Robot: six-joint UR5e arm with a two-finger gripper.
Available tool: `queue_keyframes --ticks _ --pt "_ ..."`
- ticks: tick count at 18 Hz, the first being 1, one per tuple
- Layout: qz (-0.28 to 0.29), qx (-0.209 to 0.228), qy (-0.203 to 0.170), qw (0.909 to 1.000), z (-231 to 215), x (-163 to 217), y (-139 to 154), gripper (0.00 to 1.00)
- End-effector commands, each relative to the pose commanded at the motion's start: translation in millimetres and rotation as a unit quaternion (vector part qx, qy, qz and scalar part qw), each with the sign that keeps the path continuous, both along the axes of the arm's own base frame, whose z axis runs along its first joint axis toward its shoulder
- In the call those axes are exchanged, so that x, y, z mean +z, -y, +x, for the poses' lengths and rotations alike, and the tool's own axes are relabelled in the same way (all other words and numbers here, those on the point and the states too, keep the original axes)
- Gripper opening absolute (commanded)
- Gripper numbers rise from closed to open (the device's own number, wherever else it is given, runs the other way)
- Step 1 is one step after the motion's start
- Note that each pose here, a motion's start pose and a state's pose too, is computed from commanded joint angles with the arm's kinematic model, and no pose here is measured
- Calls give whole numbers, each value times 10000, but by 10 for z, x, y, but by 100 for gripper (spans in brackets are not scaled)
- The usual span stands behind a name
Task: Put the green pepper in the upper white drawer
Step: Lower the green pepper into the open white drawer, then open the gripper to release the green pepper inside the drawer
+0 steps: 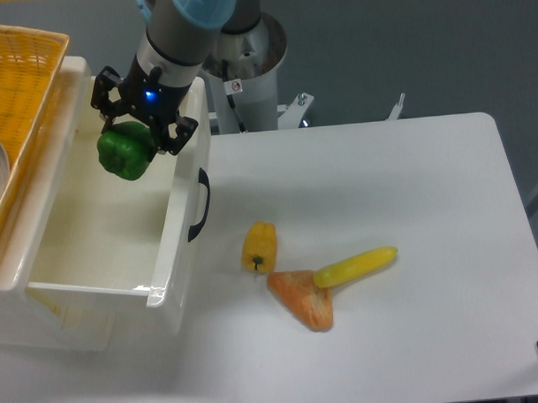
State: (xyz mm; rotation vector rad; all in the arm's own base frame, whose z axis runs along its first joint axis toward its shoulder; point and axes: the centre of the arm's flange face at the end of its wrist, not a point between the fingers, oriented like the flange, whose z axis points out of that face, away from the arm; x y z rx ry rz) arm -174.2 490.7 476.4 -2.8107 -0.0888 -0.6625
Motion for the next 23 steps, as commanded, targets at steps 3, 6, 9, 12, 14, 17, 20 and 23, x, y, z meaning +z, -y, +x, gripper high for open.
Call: queue_keyframes --ticks 3,6,9,12,14,17,20,23 --pt "-29 -15 24 10000 16 -37 -4 50" --pt "-50 -83 42 9999 73 -73 -29 53" --pt "-72 -84 51 9999 64 -96 -39 53" --pt "-104 -103 37 9999 73 -114 -43 54" --pt "-92 -110 27 9999 82 -99 -43 55" --pt "-77 -117 16 9999 88 -84 -36 60" --pt "-65 -151 0 9999 83 -91 -39 75" --pt "-52 -164 -8 9999 86 -83 -36 84"
